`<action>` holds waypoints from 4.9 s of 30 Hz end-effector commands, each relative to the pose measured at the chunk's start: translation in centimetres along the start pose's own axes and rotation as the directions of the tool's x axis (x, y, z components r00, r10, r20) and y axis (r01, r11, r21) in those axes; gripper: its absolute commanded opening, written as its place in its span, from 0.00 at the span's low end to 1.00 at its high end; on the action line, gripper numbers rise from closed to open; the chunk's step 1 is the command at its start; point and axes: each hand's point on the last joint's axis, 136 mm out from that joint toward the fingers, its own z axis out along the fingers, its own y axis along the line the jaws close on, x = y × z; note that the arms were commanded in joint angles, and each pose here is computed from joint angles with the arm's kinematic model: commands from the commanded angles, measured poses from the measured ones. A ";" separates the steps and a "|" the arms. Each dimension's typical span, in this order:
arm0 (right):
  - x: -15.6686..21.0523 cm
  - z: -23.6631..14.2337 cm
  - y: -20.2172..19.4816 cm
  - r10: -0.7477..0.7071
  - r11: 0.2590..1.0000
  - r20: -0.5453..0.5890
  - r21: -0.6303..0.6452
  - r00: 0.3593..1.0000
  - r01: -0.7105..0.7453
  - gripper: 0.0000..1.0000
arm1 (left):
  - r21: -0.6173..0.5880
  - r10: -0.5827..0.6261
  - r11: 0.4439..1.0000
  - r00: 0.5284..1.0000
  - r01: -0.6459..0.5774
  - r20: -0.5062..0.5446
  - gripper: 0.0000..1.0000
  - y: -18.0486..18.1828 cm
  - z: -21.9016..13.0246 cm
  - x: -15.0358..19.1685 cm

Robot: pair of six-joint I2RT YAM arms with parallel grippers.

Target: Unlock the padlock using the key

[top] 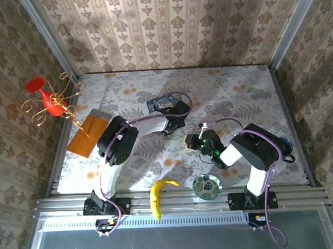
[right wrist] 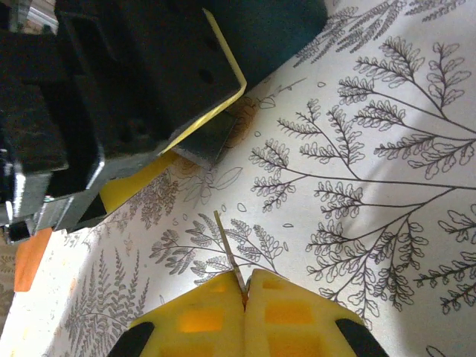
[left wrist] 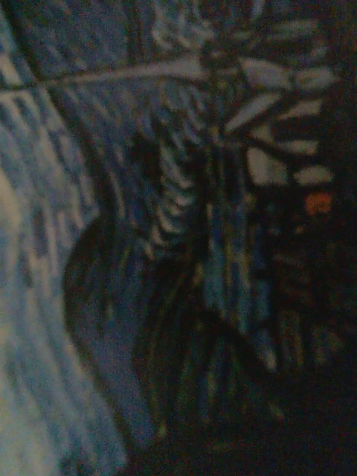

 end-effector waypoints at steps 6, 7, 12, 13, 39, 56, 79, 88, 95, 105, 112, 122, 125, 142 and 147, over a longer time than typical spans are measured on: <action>-0.7 -0.6 0.7 -0.052 0.999 -0.001 0.011 0.999 0.052 0.00 | -0.132 0.069 0.989 0.995 -0.059 0.070 0.65 2.3 -0.9 -1.5; -0.7 -0.6 0.7 -0.052 0.999 0.000 0.010 0.999 0.052 0.00 | -0.135 0.071 0.989 0.995 -0.061 0.070 0.63 2.4 -1.0 -1.4; -0.8 -0.6 0.9 -0.046 0.999 0.006 0.002 0.999 0.046 0.00 | -0.125 0.066 0.990 0.996 -0.058 0.061 0.55 2.4 -1.2 -0.9; -0.9 -0.6 0.9 -0.045 0.999 0.007 0.000 0.999 0.045 0.00 | -0.123 0.066 0.991 0.996 -0.058 0.060 0.55 2.4 -1.2 -0.8; 0.1 0.3 0.3 -0.025 1.000 -0.025 0.003 0.999 0.025 0.00 | -0.024 0.054 0.998 0.998 -0.055 -0.020 0.30 0.5 -0.4 0.8; 0.3 1.9 -0.7 0.029 0.999 0.004 -0.039 1.000 -0.029 0.00 | 0.271 -0.175 0.925 0.933 0.265 -0.314 0.16 -2.6 -2.7 1.0; -0.6 2.5 -1.0 0.092 0.995 0.027 -0.047 0.995 -0.091 0.00 | 0.364 -0.218 0.850 0.883 0.381 -0.416 0.14 -3.8 -3.8 1.0; -0.8 2.9 -0.9 0.100 0.993 0.042 -0.062 0.994 -0.098 0.00 | 0.363 -0.240 0.824 0.849 0.434 -0.471 0.09 -4.3 -4.1 1.4; -1.3 2.0 -0.6 0.073 0.996 0.064 -0.059 0.995 -0.069 0.00 | 0.365 -0.262 0.791 0.811 0.491 -0.523 0.07 -4.7 -4.9 1.4; -1.6 -0.3 -0.7 0.019 0.999 0.090 -0.039 0.996 -0.015 0.00 | 0.372 -0.272 0.754 0.772 0.542 -0.574 0.03 -5.3 -6.0 1.5; -2.8 -1.7 0.2 -0.024 0.999 0.131 -0.044 0.991 0.030 0.00 | 0.374 -0.272 0.747 0.767 0.549 -0.581 0.03 -5.3 -6.6 1.4; -4.3 -1.9 1.2 -0.087 0.996 0.141 -0.002 0.986 0.088 0.00 | 0.380 -0.265 0.741 0.761 0.553 -0.592 0.03 -5.6 -6.7 1.6; -4.3 -1.9 1.0 -0.087 0.996 0.142 0.005 0.986 0.087 0.00 | 0.384 -0.263 0.739 0.762 0.553 -0.592 0.03 -5.7 -6.8 1.5; -4.6 -1.0 1.3 -0.093 0.996 0.140 0.003 0.986 0.093 0.00 | 0.384 -0.258 0.732 0.752 0.562 -0.607 0.03 -6.0 -6.8 1.7; -4.5 -1.1 0.6 -0.086 0.996 0.144 0.025 0.986 0.083 0.00 | 0.383 -0.259 0.732 0.750 0.563 -0.609 0.03 -6.0 -6.8 1.8</action>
